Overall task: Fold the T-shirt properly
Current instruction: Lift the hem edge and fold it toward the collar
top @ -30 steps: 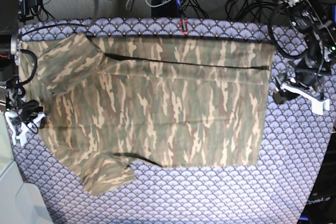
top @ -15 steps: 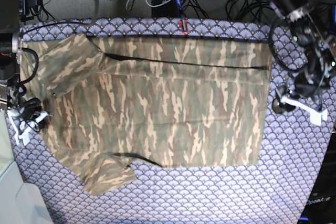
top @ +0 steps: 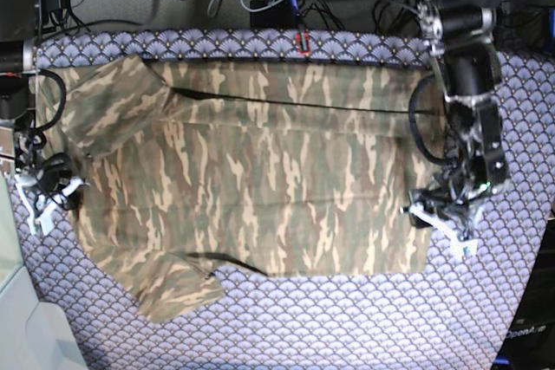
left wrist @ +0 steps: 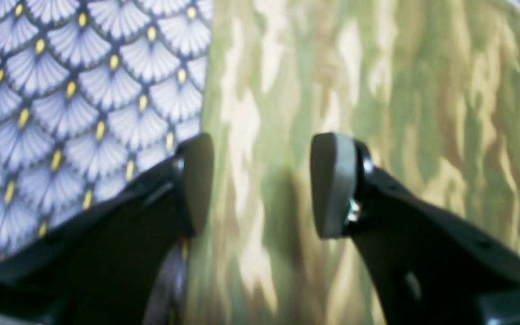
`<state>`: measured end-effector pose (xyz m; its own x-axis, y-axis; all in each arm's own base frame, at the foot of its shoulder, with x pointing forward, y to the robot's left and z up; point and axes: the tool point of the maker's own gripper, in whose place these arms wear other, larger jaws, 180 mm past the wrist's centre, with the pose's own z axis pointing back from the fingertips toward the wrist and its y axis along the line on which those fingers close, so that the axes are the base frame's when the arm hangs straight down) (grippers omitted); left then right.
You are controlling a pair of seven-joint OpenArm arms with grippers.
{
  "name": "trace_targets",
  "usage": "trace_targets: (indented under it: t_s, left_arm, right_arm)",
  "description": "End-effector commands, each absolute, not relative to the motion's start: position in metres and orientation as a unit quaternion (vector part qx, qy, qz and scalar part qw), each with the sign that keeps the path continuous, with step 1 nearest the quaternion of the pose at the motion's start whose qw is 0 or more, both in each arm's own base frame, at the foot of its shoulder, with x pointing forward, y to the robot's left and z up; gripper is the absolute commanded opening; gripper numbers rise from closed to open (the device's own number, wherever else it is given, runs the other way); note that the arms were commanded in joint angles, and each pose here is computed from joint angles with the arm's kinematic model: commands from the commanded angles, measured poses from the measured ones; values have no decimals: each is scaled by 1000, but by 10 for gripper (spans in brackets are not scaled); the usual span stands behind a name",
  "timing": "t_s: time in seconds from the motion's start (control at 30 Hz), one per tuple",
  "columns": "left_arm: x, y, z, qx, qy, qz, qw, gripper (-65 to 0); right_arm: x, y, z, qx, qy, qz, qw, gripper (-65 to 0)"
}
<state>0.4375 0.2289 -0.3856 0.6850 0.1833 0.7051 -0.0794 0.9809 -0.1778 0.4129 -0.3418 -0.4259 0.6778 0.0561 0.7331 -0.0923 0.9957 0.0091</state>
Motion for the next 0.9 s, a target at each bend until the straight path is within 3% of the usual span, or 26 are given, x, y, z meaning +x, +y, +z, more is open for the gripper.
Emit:
trace_targets:
  t_s: [0.0,0.47,0.87]
  left_arm:
    - [461,234,-361,-64,-428,73,899,-307]
    - [514,238,-376,-49,-501,92,859,-307]
    - [509,264,-385,-2,-498,138,856,-307]
  right_arm:
    - [410,-344,-426,23,-384,51,922,-650]
    - [410,-341,-428,26,-383,50,922,-650]
    - [414,-339,-425,27,-388,51,920,-650]
